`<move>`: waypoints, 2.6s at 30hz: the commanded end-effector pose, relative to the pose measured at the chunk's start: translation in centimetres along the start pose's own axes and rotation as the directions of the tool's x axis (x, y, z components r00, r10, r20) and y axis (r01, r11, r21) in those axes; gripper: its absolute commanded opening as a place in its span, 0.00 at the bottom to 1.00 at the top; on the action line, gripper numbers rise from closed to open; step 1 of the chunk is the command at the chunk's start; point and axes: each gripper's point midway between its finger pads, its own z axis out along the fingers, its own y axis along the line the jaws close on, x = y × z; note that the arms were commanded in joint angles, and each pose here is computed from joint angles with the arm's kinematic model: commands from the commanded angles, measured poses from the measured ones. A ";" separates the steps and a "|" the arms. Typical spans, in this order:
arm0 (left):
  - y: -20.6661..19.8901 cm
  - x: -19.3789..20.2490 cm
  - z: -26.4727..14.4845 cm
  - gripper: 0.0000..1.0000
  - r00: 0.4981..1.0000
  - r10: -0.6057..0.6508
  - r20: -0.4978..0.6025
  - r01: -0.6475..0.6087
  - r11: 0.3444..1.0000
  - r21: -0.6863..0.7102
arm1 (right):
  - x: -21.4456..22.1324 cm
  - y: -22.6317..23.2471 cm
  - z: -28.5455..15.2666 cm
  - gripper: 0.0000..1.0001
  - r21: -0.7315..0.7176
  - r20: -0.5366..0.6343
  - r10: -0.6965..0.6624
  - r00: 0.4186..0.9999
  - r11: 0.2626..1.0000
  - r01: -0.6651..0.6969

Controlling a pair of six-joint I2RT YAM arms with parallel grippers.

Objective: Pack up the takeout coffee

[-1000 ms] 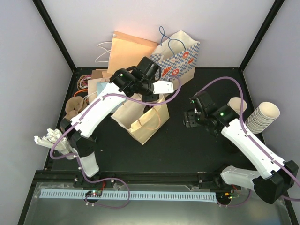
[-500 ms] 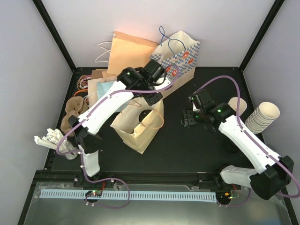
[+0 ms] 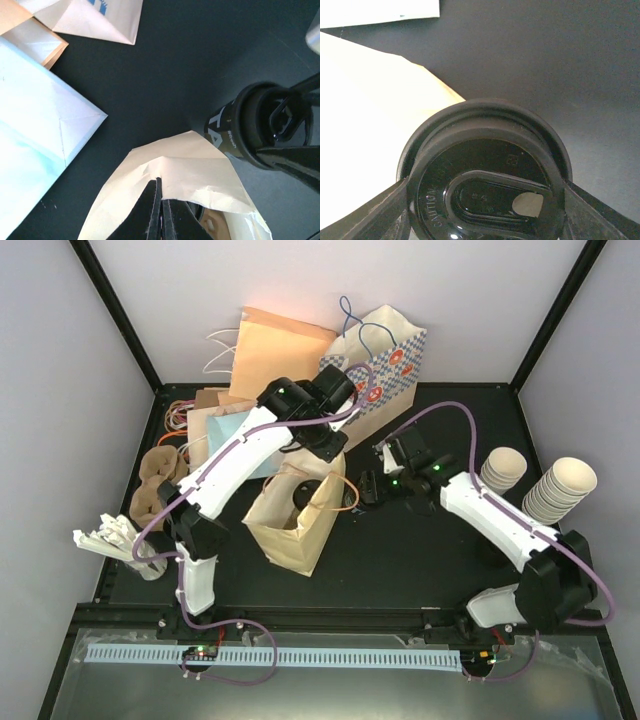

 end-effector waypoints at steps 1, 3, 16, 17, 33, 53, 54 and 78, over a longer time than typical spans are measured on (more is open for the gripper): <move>1.7 0.3 -0.6 0.02 0.993 -0.121 -0.015 0.120 0.992 -0.041 | -0.4 2.2 1.7 0.72 -0.124 0.009 0.038 0.999 0.992 -0.037; 2.4 0.4 -0.7 0.02 0.991 -0.134 -0.016 0.132 0.990 -0.057 | -0.8 2.6 2.4 0.72 -0.153 0.023 0.067 0.998 0.986 -0.062; 7.2 1.6 -1.8 0.16 0.973 -0.229 -0.010 0.224 0.960 -0.167 | -3.5 8.0 6.7 0.72 -0.237 0.022 0.029 0.999 0.971 -0.023; 7.7 1.9 -2.0 0.27 0.971 -0.238 -0.014 0.232 0.956 -0.180 | -3.5 8.5 6.9 0.72 -0.244 0.018 0.020 1.000 0.970 -0.015; 8.6 -0.1 -11.6 0.99 0.891 -0.251 0.378 0.292 0.955 -0.053 | -3.6 5.9 5.2 0.72 -0.080 0.073 -0.031 0.997 0.996 0.037; 21.2 16.8 -15.6 0.40 0.295 -0.670 0.681 0.869 0.484 0.099 | -3.0 3.8 1.0 0.72 0.017 0.130 -0.090 0.987 0.996 0.089; 21.6 17.5 -15.0 0.34 0.276 -0.687 0.672 0.888 0.450 0.095 | -2.9 3.7 0.9 0.72 0.017 0.133 -0.090 0.987 0.996 0.088; 21.1 24.9 -4.0 0.02 0.091 -0.913 0.397 0.983 0.145 0.110 | -2.7 3.7 -0.2 0.72 -0.004 0.144 -0.093 0.985 0.995 0.095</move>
